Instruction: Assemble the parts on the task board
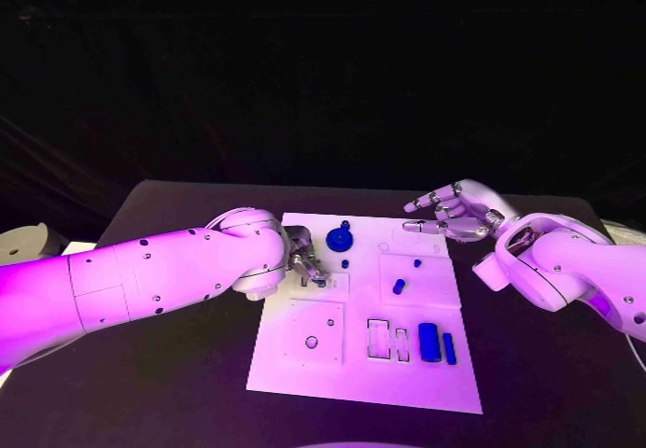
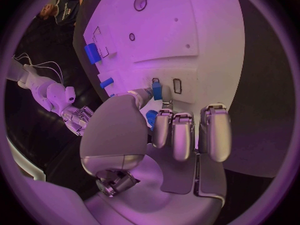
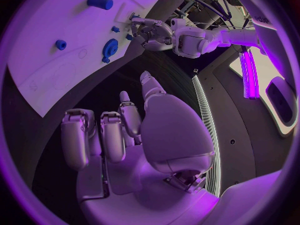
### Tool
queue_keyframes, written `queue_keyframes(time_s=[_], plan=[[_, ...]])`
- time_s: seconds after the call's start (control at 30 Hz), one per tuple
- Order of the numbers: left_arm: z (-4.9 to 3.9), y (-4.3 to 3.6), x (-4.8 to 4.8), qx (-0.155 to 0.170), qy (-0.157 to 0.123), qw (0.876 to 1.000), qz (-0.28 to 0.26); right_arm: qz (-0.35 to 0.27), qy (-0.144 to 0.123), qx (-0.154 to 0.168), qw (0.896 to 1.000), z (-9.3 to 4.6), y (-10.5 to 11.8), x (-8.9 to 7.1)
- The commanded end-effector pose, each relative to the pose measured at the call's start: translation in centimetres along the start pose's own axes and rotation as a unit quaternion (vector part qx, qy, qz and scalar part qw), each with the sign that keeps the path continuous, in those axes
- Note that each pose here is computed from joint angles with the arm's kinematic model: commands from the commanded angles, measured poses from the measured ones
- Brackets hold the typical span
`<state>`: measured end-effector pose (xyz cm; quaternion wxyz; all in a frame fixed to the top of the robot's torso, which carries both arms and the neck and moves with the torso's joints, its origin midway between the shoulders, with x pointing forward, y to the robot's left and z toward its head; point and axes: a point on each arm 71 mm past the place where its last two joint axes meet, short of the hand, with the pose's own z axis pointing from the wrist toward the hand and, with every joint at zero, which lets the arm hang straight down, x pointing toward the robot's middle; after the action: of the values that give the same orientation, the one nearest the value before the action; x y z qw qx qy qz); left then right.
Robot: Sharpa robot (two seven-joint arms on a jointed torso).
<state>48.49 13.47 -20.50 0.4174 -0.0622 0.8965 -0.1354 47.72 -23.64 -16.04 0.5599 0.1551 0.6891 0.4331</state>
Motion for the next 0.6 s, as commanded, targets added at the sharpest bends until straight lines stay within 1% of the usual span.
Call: queue_keyframes(time_s=[0.03,0.33,0.6], plan=[[0.17,0.14,0.42,-0.011,0.008,1.0,0.011,-0.001,0.005,-0.002,1.0,0.03,0.06,0.16],[0.07,-0.17,0.59,-0.007,0.011,1.0,0.013,0.0,0.007,-0.003,1.0,0.06,0.07,0.2],[0.08,0.05,0.56,-0.01,0.013,1.0,0.015,0.001,0.008,-0.002,1.0,0.08,0.05,0.23]])
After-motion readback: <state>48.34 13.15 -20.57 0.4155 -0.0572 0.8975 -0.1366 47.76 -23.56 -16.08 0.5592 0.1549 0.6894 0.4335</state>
